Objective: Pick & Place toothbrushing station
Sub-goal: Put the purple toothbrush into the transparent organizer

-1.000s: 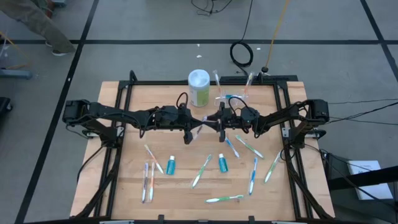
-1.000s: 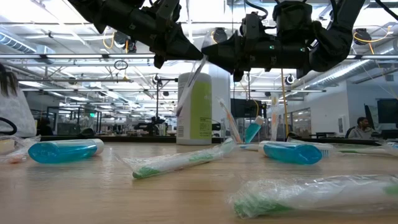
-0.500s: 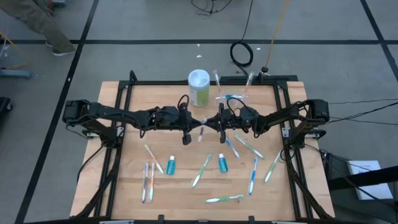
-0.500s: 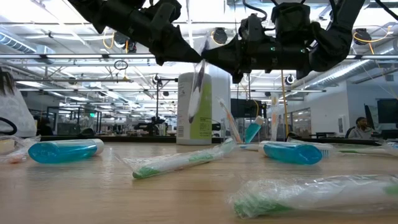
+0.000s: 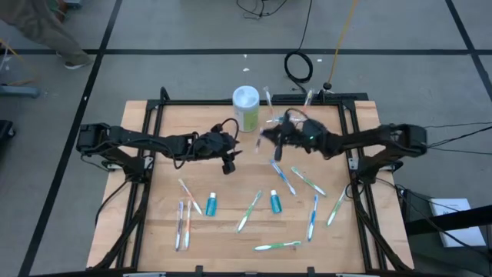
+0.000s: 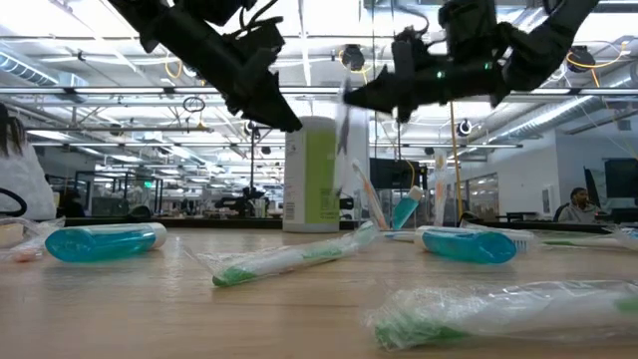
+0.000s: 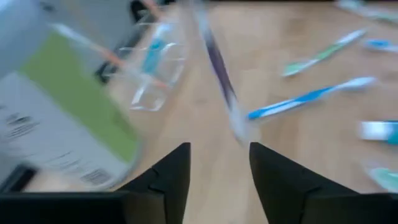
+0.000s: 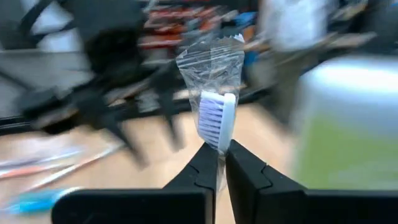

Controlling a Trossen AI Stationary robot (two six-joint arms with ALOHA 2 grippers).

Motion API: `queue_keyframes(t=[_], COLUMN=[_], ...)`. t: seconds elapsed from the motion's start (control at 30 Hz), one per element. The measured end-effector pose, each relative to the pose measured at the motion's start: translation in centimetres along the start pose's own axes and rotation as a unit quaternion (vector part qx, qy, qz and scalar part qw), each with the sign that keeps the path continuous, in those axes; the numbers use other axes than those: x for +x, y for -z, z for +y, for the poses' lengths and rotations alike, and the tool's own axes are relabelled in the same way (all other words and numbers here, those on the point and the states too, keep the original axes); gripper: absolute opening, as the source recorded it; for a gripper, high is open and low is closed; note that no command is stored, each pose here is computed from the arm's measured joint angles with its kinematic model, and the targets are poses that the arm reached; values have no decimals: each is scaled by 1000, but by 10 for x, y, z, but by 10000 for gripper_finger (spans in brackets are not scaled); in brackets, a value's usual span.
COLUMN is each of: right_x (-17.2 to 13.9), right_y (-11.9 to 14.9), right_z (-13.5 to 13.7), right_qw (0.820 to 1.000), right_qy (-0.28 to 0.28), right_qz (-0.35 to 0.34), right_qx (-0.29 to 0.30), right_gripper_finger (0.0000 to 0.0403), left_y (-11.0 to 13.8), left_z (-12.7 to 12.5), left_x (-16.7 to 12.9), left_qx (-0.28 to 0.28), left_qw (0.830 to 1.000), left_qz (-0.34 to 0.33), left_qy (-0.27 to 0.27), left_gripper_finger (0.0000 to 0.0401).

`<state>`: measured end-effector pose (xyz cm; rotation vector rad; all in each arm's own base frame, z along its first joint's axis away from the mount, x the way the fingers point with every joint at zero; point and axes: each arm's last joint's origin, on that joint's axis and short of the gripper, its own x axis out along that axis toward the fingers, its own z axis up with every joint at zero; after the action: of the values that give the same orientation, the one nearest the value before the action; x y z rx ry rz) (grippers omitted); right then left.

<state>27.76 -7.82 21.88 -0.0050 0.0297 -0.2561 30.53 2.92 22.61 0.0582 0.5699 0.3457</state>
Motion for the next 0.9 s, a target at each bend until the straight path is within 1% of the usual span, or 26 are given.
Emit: queue_keyframes(t=[0.1, 0.2, 0.27, 0.37, 0.5, 0.57, 0.73, 0.83, 0.9], right_x=[-15, -28, -31, -33, -27, -24, -17, -12, -9], right_y=[-20, -29, -29, -25, -10, -5, 10, 19, 24], right_z=[-14, -31, -43, -58, -70, -73, -76, -74, -71], right_qw=[995, 982, 976, 972, 966, 965, 963, 966, 967], right_qy=[90, 179, 208, 232, 248, 252, 253, 236, 230], right_qz=[-10, 9, 15, 22, 54, 58, 82, 100, 105], right_qx=[-51, -60, -57, -38, -43, -47, -35, -32, -16], right_gripper_finger=[8, 8, 8, 8, 8, 8, 16, 21, 23], left_y=[0, 0, 0, 0, 0, -1, -3, -4, -5], left_z=[1, 1, 1, 1, 1, 1, 1, 1, 1], left_x=[0, 0, 0, 0, 0, 0, 0, 0, 0], left_qx=[7, 32, 45, 50, 49, 50, 48, 45, 43], left_qw=[1000, 999, 999, 999, 999, 999, 999, 999, 999], left_qz=[1, 1, 0, 0, -2, -2, -13, -21, -27], left_qy=[-18, -17, -17, -17, -18, -18, -18, -18, -18], left_gripper_finger=[183, 183, 180, 178, 177, 177, 177, 177, 177])
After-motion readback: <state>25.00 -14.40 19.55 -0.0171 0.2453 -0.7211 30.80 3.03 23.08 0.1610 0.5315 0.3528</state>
